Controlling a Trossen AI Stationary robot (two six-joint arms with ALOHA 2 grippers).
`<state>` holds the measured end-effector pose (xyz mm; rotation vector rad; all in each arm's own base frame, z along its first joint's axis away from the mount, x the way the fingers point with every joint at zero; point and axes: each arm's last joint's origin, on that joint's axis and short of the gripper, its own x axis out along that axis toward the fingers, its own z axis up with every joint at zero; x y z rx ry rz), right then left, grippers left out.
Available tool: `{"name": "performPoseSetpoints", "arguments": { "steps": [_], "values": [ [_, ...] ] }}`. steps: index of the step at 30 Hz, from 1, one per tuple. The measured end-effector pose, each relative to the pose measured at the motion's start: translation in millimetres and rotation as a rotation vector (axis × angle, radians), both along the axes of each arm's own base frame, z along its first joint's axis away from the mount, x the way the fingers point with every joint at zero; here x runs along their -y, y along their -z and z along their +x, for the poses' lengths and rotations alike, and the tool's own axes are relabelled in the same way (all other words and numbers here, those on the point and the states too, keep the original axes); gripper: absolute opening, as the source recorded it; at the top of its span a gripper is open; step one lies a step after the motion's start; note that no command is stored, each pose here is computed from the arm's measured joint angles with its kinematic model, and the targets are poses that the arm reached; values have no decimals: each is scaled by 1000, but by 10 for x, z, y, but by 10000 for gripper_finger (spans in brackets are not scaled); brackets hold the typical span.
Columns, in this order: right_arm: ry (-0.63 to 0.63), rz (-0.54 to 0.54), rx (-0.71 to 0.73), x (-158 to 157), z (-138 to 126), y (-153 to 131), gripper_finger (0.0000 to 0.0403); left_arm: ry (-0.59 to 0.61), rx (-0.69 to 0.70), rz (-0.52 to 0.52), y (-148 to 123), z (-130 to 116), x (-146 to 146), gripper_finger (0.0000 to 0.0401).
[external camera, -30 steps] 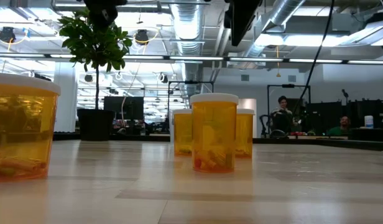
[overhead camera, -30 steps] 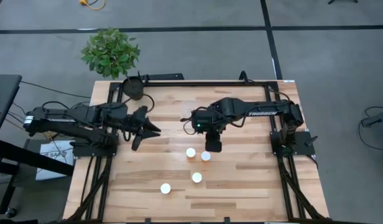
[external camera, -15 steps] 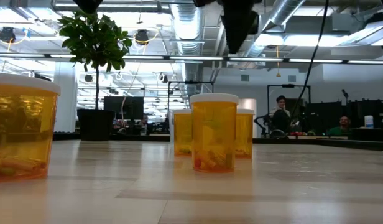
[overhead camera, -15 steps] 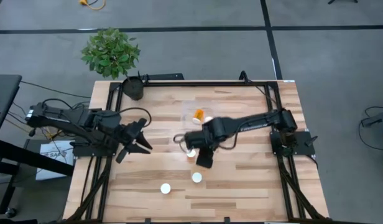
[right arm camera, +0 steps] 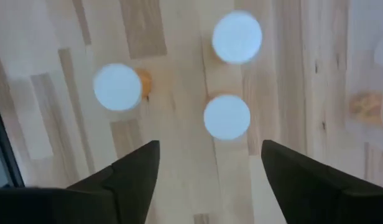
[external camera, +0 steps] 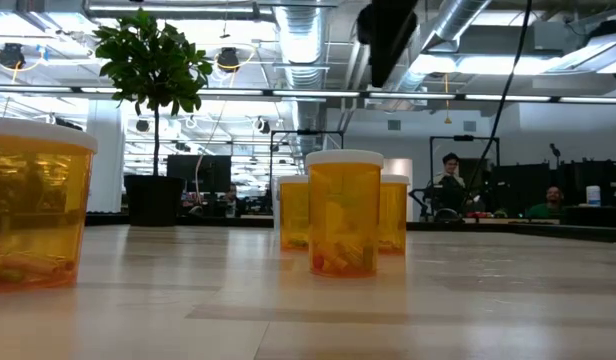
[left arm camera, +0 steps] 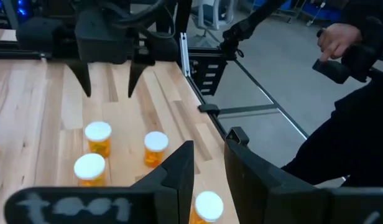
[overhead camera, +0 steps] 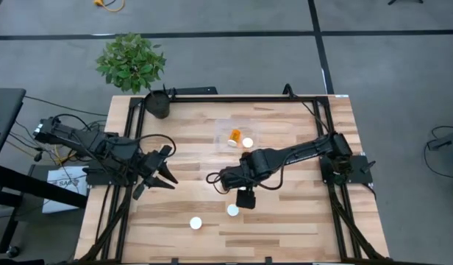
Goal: Pick and place pill bottles into a basket
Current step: Put the orange pill bottle into the transparent bin
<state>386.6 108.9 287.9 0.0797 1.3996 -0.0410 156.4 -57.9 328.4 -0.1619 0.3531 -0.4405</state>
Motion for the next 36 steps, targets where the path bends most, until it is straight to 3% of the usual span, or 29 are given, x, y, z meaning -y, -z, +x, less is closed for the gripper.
{"name": "performPoseSetpoints", "arguments": {
  "steps": [9, 23, 29, 36],
  "values": [
    [-39, -38, -31, -59, 164, 309, 278, -9, 1, 11, 3, -13, 33, 77],
    [-69, -176, -92, -185, 118, 452, 278, -16, -12, 9, 12, -17, 35, 77],
    [-91, -235, -108, -66, 130, 448, 278, -48, -7, 18, 11, -13, 26, 77],
    [-92, -180, -51, 24, -1, 553, 278, -75, -3, 26, 10, -9, 19, 77]
  ]
}}
